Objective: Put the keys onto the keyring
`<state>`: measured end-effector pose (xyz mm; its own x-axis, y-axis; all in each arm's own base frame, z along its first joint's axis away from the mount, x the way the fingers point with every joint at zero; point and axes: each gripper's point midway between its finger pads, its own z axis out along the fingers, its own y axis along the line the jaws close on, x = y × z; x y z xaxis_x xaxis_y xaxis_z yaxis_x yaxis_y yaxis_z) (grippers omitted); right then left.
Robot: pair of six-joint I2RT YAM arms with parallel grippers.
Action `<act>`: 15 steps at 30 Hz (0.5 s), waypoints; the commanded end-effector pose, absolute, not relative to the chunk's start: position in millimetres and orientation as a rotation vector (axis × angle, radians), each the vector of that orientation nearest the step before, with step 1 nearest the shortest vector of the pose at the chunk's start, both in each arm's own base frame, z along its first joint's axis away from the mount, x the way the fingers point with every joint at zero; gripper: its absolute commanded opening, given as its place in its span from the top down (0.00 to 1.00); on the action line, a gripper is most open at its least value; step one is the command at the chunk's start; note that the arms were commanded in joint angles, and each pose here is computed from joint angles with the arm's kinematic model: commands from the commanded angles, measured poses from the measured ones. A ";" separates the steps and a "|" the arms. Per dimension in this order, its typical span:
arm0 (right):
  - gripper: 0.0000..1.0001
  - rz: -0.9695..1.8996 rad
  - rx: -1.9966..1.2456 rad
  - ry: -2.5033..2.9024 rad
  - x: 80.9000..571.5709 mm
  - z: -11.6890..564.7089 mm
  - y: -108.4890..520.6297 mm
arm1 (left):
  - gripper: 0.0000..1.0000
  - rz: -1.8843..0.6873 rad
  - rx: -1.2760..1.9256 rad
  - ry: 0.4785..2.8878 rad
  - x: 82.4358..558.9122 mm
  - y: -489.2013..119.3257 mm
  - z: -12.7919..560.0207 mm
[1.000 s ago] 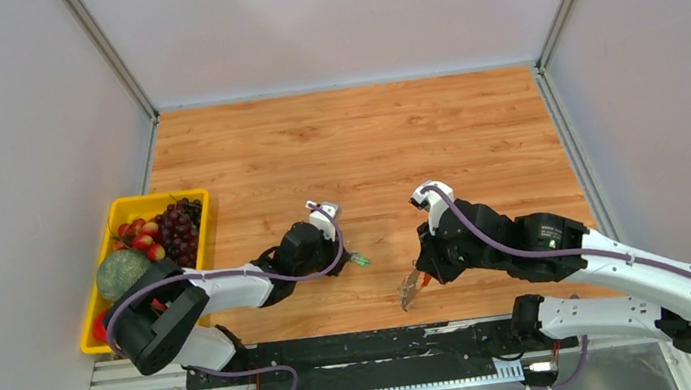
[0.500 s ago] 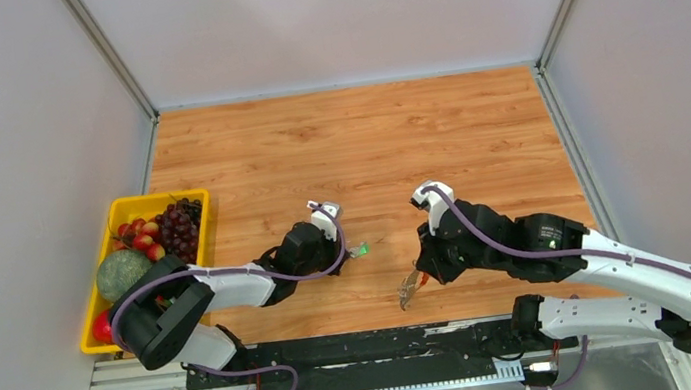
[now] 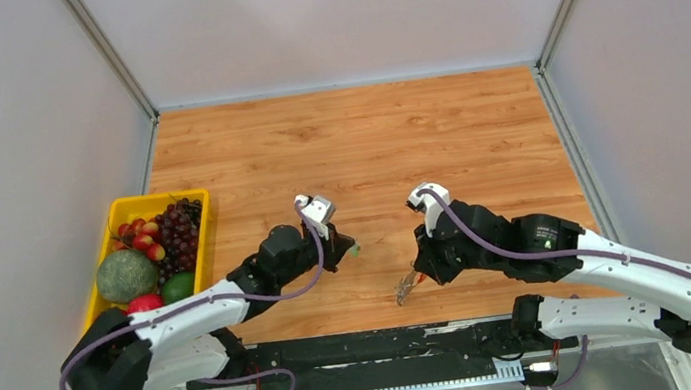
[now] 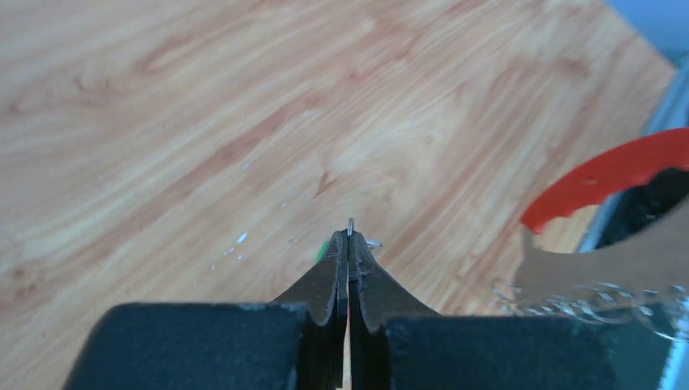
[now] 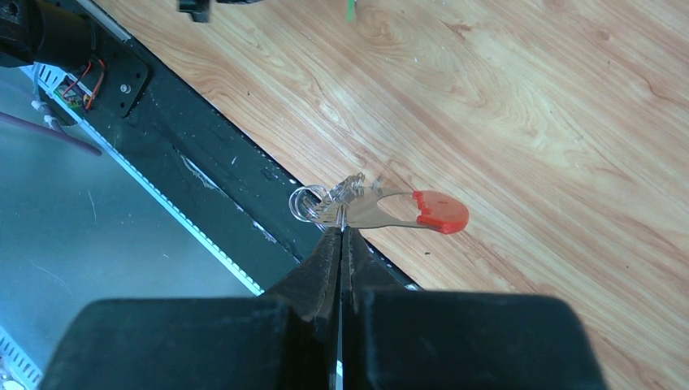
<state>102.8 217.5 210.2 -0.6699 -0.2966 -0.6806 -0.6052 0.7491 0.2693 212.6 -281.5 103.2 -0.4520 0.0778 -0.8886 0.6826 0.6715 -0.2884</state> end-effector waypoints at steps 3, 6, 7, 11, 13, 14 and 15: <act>1.00 0.759 -0.769 2.202 101.9 231.0 240.3 | 1.00 -0.928 0.736 1.726 181.6 -282.6 165.0; 1.00 0.796 -0.814 2.168 100.0 237.3 248.4 | 1.00 -0.996 0.783 1.643 167.4 -283.6 189.7; 1.00 0.809 -0.830 2.156 99.4 239.7 251.2 | 1.00 -1.029 0.807 1.614 159.9 -283.9 197.7; 1.00 0.834 -0.883 2.102 99.0 248.2 258.2 | 1.00 -1.133 0.886 1.526 138.2 -287.5 225.2; 1.00 0.878 -0.929 2.067 94.2 253.7 263.6 | 1.00 -1.180 0.907 1.491 129.7 -289.1 236.6; 1.00 0.899 -0.949 2.047 91.9 256.6 265.9 | 1.00 -1.212 0.921 1.477 124.2 -290.2 241.1; 1.00 0.915 -0.975 2.022 90.0 259.5 267.9 | 1.00 -1.231 0.929 1.457 120.9 -290.9 246.0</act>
<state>95.4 245.6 217.9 -0.5750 -0.3862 -0.7212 -0.7481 0.6052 0.2724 145.4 -284.1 210.9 -0.2707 -0.0061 -0.9626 0.9029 0.3452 -0.2561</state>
